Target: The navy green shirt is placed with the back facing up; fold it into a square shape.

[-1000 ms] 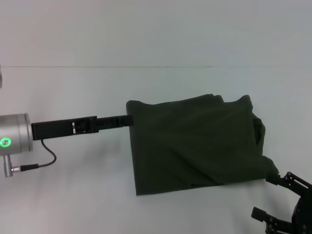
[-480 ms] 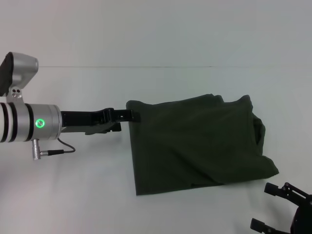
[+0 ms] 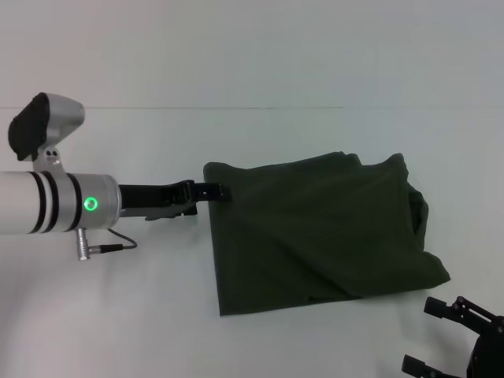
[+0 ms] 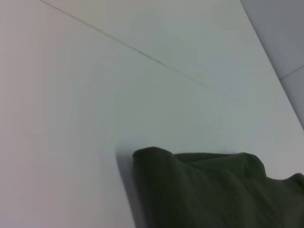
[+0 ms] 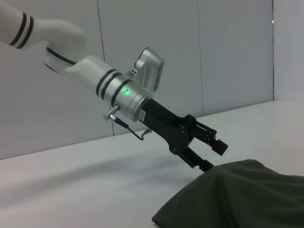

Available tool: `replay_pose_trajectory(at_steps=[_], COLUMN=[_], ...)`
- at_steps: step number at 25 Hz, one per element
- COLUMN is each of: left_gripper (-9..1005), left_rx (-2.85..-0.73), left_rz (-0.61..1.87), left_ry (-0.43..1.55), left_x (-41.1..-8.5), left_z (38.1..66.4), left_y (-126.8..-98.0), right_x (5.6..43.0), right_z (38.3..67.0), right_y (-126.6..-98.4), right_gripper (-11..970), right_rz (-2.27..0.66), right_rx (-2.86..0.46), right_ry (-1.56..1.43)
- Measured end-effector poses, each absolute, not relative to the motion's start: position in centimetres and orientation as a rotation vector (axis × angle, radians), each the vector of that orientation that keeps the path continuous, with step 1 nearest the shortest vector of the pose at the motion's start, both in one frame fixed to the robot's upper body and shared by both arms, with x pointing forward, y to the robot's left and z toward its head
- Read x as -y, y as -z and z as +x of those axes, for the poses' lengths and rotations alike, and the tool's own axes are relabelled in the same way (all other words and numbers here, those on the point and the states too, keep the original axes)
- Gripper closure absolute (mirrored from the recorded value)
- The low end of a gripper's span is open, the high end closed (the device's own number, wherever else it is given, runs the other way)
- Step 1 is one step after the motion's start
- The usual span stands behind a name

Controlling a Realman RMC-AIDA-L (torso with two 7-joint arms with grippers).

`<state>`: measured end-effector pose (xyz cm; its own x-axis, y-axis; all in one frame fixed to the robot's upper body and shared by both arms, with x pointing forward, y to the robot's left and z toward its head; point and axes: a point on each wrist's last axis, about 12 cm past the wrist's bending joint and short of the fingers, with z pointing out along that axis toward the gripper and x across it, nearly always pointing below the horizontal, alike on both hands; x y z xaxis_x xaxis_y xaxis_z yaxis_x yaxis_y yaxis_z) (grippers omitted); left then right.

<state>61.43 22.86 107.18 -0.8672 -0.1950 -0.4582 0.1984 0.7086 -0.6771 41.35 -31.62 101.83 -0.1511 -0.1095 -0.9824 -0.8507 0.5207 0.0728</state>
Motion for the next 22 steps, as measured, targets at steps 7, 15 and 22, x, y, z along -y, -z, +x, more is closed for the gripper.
replay_pose_trajectory(at_steps=[7,15,22], left_gripper=[247,255,261], left_rx=[-2.414,-2.427,-2.447], left_rz=[0.032,0.065,0.139], left_ry=[1.037,1.03,1.024], left_x=[-21.6,-20.4,-19.6], left_z=[61.4,61.2,61.1], left_y=[-107.0,-106.7,-106.7], right_x=[31.6,31.5,31.5], right_z=[41.4,41.3,41.4], right_y=[-101.8,-101.8,-101.8], right_gripper=[39,39,40], right_rz=[-0.837,-0.831,-0.826], right_rx=[-1.61,-1.611,-1.614], right_ry=[-0.807,-0.816,-0.819])
